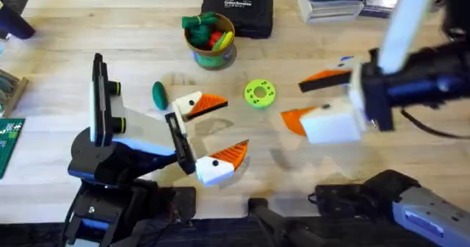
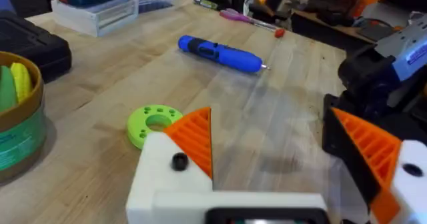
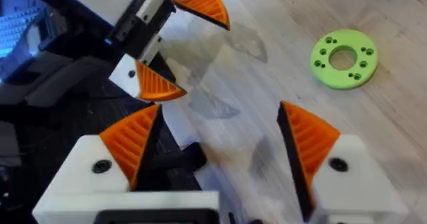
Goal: Pick up the gripper from the table and insert it into the empty holder that is missing its gripper. Then pick up a screw, insert it into the mounting hole, and use the screwdriver to tighten it. Finally, clean up the table by picking up the vegetable and placing it into the bucket.
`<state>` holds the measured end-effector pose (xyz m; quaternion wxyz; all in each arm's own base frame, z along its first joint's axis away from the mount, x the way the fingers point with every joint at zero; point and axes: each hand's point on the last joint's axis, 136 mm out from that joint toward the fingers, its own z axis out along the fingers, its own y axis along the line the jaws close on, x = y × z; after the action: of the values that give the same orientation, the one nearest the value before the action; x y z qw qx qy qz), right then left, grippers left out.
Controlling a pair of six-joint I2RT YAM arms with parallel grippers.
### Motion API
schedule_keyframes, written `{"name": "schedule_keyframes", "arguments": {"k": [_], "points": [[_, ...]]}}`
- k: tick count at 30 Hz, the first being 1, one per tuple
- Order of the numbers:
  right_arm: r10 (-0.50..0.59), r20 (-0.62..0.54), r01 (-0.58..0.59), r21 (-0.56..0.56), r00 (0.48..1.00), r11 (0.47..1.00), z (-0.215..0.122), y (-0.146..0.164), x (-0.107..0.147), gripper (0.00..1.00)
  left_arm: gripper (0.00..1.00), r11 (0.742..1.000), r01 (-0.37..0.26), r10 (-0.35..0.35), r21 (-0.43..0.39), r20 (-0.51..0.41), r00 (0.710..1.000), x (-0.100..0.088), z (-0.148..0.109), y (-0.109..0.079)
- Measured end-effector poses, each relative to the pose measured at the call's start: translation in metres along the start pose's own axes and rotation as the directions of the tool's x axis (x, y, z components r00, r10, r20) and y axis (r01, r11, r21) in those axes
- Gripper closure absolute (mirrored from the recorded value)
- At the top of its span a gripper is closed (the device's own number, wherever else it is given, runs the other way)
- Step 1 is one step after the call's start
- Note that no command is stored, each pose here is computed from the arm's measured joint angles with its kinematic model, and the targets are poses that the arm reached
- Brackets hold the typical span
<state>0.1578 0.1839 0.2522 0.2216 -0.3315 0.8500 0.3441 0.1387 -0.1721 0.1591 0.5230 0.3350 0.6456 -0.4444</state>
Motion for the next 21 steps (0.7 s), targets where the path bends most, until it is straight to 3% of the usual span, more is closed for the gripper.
{"name": "schedule_keyframes", "arguments": {"k": [2,3,7,9,15,21], "points": [[-0.039,0.039,0.039,-0.009,0.998,0.999,-0.009,0.008,0.008,0.008,0.014,1.0,0.0,0.0,0.0,0.0,1.0,0.0,0.0,0.0],[-0.061,0.049,0.061,-0.013,0.997,0.998,-0.012,0.012,0.012,0.008,0.094,1.0,0.003,-0.003,0.0,0.0,1.0,0.0,0.0,0.0],[-0.164,0.06,0.165,-0.026,0.985,0.986,-0.02,0.024,0.03,0.008,0.745,1.0,0.0,0.0,0.0,0.0,1.0,0.0,0.0,0.0],[-0.207,0.069,0.209,-0.023,0.976,0.978,-0.022,0.027,0.032,0.009,0.971,1.0,-0.007,0.007,0.0,0.0,1.0,0.0,0.0,0.0],[-0.234,0.042,0.234,0.016,0.971,0.972,-0.02,0.018,0.035,0.008,0.995,1.0,-0.007,0.007,0.0,0.0,1.0,0.0,0.0,0.0],[-0.055,-0.063,0.068,0.211,0.996,0.975,-0.015,-0.041,0.039,0.008,0.996,1.0,-0.007,0.007,0.0,0.0,1.0,0.0,0.0,0.0]]}}
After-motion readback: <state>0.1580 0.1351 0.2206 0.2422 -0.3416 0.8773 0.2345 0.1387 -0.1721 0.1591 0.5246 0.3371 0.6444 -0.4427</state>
